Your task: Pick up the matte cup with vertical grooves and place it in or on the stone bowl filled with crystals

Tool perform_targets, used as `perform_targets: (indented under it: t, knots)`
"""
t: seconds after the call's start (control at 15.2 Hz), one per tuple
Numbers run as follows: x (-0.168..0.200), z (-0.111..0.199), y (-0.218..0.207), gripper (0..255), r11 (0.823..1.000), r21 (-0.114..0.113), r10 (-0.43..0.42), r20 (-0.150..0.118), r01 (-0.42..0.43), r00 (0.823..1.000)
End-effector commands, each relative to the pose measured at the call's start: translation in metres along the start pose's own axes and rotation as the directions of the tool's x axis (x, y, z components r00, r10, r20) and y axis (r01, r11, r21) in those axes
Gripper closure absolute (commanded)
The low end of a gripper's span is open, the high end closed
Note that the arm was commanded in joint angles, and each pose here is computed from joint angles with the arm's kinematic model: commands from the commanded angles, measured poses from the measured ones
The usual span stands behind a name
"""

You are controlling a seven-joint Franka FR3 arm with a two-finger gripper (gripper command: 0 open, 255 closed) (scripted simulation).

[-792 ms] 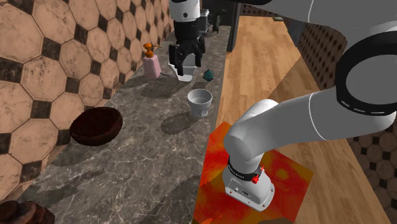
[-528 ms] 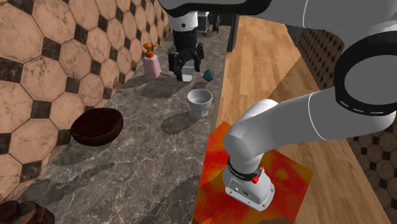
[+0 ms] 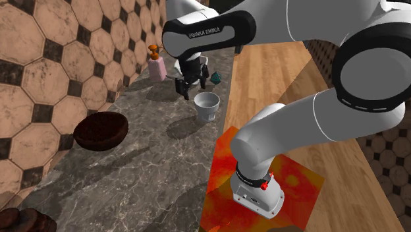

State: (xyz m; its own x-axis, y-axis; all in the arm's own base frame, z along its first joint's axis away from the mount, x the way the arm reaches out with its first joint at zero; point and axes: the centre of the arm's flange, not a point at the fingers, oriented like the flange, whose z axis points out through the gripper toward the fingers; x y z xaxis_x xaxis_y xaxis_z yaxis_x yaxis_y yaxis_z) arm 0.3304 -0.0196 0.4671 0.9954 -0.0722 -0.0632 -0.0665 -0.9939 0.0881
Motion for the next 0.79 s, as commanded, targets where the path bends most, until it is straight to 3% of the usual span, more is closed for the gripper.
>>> perform_targets:
  t: [0.0, 0.26, 0.73]
  knots:
    - [0.008, 0.024, 0.001, 0, 0.999, -0.027, 0.017, -0.013, -0.018, 1.0]
    - [0.027, 0.071, 0.006, 0, 0.995, -0.08, 0.052, -0.034, -0.055, 0.998]
    - [0.029, 0.106, 0.009, 0, 0.995, -0.083, 0.054, -0.035, -0.057, 0.998]
